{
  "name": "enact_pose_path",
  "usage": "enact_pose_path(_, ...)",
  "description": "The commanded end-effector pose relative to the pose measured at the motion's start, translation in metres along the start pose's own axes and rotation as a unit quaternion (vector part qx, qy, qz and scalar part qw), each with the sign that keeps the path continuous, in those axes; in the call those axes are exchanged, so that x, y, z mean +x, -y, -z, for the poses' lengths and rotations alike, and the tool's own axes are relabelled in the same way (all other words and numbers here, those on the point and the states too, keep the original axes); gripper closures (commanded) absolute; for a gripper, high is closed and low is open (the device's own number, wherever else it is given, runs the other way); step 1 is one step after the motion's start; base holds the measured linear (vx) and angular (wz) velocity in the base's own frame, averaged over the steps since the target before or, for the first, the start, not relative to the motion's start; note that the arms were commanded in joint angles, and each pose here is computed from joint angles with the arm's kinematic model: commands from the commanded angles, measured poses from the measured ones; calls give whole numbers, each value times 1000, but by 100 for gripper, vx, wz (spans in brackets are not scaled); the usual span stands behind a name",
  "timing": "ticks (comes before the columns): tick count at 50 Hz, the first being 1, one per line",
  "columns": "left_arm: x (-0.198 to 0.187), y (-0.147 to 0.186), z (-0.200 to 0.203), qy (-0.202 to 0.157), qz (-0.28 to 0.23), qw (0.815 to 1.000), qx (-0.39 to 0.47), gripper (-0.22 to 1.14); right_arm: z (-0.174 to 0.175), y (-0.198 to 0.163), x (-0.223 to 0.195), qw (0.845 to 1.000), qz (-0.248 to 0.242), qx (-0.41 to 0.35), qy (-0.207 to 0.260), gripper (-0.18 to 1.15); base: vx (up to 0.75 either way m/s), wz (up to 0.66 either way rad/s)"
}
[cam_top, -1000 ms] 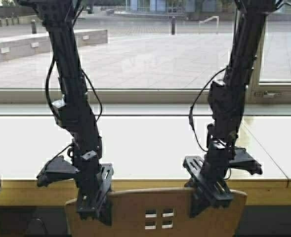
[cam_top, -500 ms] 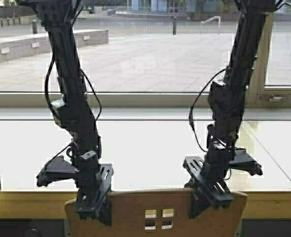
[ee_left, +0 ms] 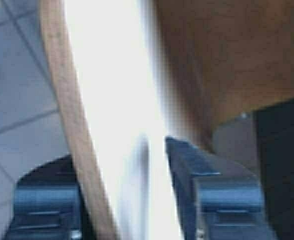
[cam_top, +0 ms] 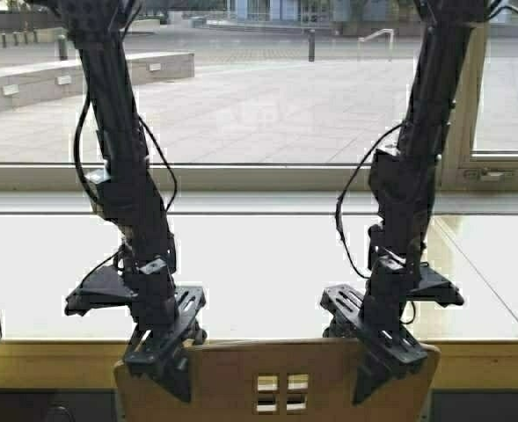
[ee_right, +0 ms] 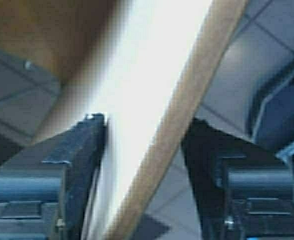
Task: Push the chairs under the table
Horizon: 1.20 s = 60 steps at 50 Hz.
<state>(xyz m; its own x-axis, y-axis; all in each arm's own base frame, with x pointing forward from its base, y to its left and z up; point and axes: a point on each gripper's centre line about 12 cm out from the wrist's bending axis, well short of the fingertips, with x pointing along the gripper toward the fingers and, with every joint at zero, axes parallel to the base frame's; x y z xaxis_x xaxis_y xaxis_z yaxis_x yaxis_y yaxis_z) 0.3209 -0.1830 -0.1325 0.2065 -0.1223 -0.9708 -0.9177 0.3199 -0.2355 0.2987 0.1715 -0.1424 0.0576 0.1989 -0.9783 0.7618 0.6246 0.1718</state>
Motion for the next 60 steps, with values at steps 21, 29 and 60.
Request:
enact_pose_path(21, -113, 52, 0, -12, 120, 993, -12, 11, -6, -37, -118, 993, -115, -6, 34, 10, 0, 0)
enact_pose_path(29, -143, 44, -3, -9, 139, 990, -17, 11, -7, -33, -156, 988, -147, 2, 55, 10, 0, 0)
enact_pose_path(60, -301, 7, -19, 145, 306, 856, 390, 11, 6, -29, -274, 903, -238, -271, 235, 10, -4, 1)
